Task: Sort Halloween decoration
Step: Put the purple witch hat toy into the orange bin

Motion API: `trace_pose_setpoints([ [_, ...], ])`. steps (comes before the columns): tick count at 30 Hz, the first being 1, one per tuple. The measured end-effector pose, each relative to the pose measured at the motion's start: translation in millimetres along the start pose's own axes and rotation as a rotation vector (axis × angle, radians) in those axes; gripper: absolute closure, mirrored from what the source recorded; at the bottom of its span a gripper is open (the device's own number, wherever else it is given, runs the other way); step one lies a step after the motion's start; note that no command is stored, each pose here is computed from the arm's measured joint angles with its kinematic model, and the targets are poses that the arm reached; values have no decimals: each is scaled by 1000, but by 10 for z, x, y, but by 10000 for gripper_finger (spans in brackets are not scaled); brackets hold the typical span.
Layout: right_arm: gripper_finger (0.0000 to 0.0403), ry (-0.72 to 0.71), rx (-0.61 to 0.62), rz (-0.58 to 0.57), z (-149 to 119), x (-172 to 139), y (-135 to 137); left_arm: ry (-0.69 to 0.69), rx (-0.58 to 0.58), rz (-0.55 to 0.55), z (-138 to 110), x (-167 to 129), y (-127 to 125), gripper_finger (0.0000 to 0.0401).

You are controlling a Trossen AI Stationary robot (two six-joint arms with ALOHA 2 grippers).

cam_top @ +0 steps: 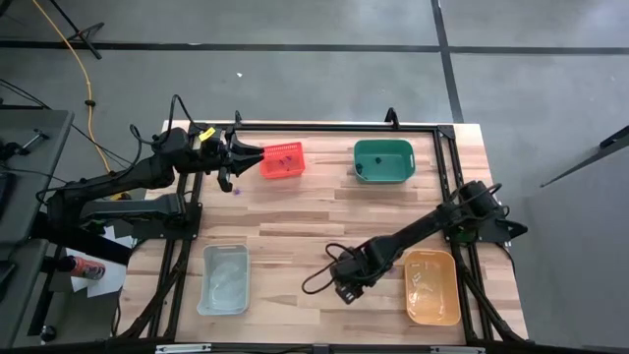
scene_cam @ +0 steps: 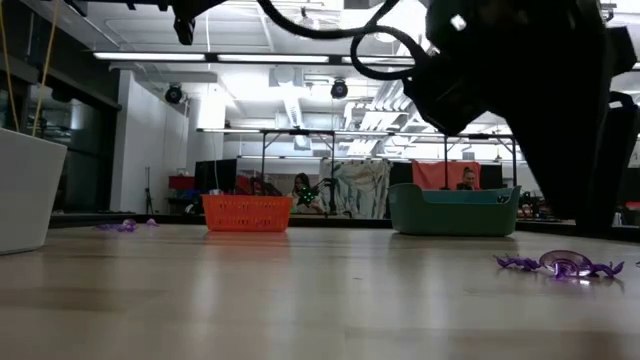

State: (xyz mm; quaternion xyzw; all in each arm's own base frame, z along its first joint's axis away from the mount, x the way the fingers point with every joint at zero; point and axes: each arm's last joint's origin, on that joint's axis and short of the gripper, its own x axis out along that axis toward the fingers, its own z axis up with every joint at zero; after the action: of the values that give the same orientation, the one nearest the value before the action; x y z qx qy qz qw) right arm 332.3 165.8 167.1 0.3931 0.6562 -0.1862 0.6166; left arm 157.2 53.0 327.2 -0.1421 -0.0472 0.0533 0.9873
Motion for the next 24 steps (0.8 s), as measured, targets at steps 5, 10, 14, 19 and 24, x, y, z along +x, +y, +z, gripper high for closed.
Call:
trace_pose_setpoints([
  [5,198,-32,20,-75,-3,1,-67,0,0,0,0,0,0,306],
  [10,230,-40,-26,-84,-1,1,-74,0,-1,0,0,0,0,306],
  [14,261,-56,-49,-103,2,0,-88,0,-1,0,0,0,0,306],
  [19,284,-67,-81,-122,4,-1,-102,0,-3,-1,0,0,0,306],
  [24,290,-86,-91,-125,10,1,-102,0,-3,-1,0,0,0,306],
])
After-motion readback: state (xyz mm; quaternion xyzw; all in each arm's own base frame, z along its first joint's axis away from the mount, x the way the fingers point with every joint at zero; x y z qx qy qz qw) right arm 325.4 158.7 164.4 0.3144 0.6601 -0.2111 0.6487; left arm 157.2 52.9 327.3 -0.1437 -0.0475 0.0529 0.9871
